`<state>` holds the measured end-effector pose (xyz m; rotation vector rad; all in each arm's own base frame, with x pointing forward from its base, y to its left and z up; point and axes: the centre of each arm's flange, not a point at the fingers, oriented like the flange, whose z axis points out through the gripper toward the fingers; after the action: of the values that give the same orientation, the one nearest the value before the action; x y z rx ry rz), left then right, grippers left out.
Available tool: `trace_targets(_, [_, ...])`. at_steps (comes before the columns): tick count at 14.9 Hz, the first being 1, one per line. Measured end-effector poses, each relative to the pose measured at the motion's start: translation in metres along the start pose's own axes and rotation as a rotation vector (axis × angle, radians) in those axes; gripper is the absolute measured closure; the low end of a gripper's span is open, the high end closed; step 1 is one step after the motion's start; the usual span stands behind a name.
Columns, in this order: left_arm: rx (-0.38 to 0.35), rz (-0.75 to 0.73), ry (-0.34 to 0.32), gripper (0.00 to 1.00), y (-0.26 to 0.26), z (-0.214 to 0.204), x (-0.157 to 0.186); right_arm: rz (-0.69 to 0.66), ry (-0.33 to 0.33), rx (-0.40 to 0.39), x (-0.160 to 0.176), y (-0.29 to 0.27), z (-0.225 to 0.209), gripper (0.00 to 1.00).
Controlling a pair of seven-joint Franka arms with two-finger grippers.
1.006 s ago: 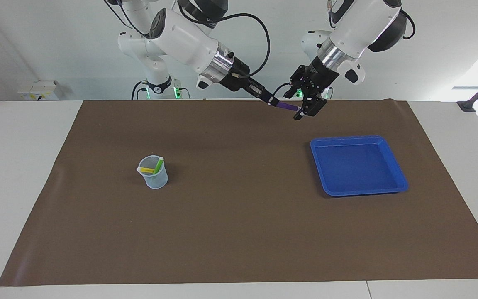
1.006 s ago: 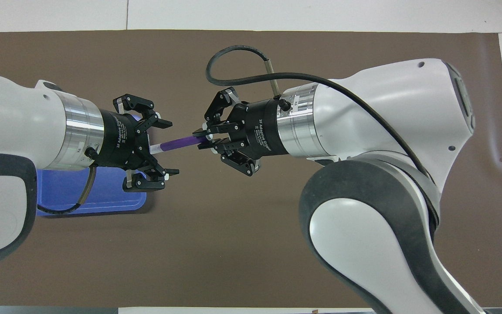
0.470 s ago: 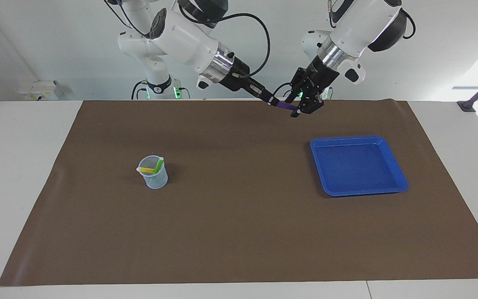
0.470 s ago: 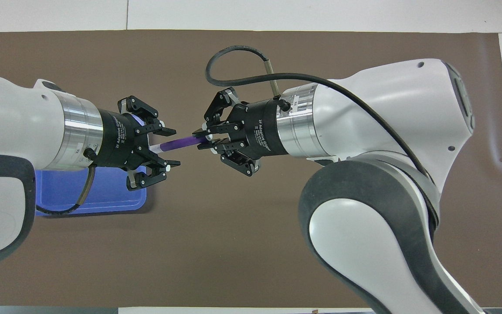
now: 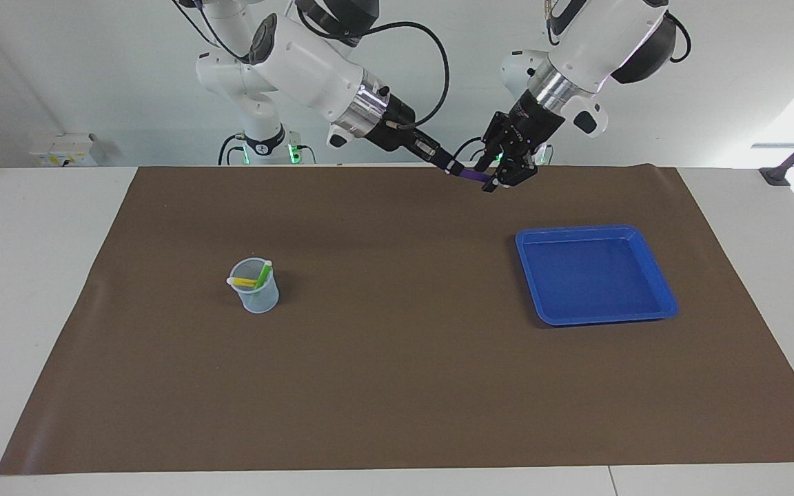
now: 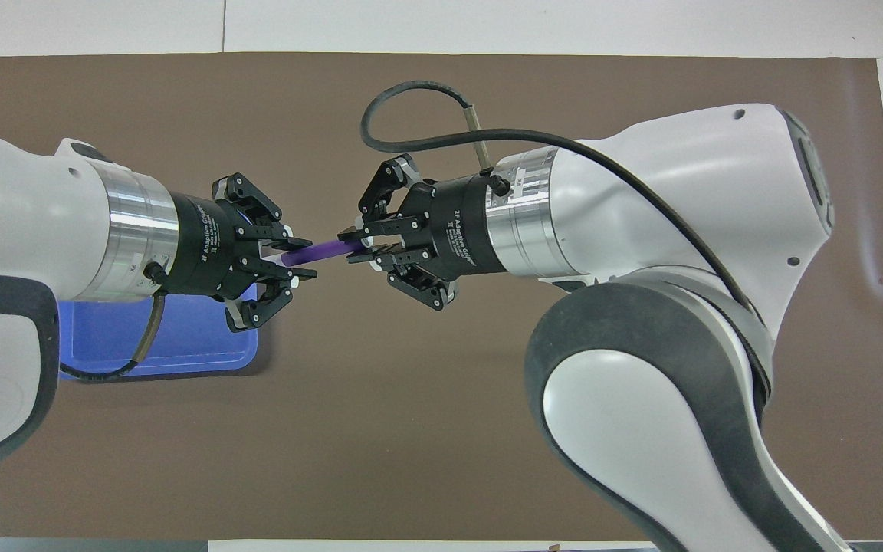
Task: Right arm passes pens to left for tray arrangement
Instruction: 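Close the left gripper on the purple pen held by the right gripper, then open the right gripper and withdraw while the left gripper lowers the pen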
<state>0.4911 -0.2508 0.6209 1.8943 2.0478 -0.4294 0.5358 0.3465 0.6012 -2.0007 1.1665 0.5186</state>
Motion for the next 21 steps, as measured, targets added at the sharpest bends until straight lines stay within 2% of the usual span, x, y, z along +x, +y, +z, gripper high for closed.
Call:
trace_targets(1, [-0.002, 0.007, -0.001, 0.83, 0.000, -0.001, 0.000, 0.000, 0.000, 0.001, 0.000, 0.000, 0.000, 0.83])
trace_targets(10, [-0.003, 0.009, -0.001, 0.83, 0.000, -0.001, 0.000, -0.005, 0.005, 0.000, -0.001, 0.000, 0.000, 0.83])
trace_targets(11, [-0.003, 0.009, -0.001, 0.83, 0.001, -0.001, 0.001, -0.019, 0.023, -0.005, 0.000, 0.000, 0.000, 0.78])
trace_targets(15, [-0.022, 0.001, -0.009, 0.83, 0.004, -0.004, 0.003, -0.080, 0.115, -0.044, 0.006, 0.002, 0.000, 0.36])
trace_targets(18, [-0.031, 0.023, -0.011, 0.83, 0.006, -0.006, 0.005, -0.172, 0.215, -0.138, 0.024, 0.008, -0.006, 0.04])
trace_targets(19, [-0.032, 0.062, -0.010, 0.83, 0.008, -0.006, 0.007, -0.217, 0.246, -0.186, 0.035, 0.012, -0.012, 0.00])
trace_targets(21, [-0.035, 0.167, -0.002, 0.83, 0.015, -0.008, 0.022, -0.300, 0.301, -0.279, 0.060, 0.018, -0.028, 0.00])
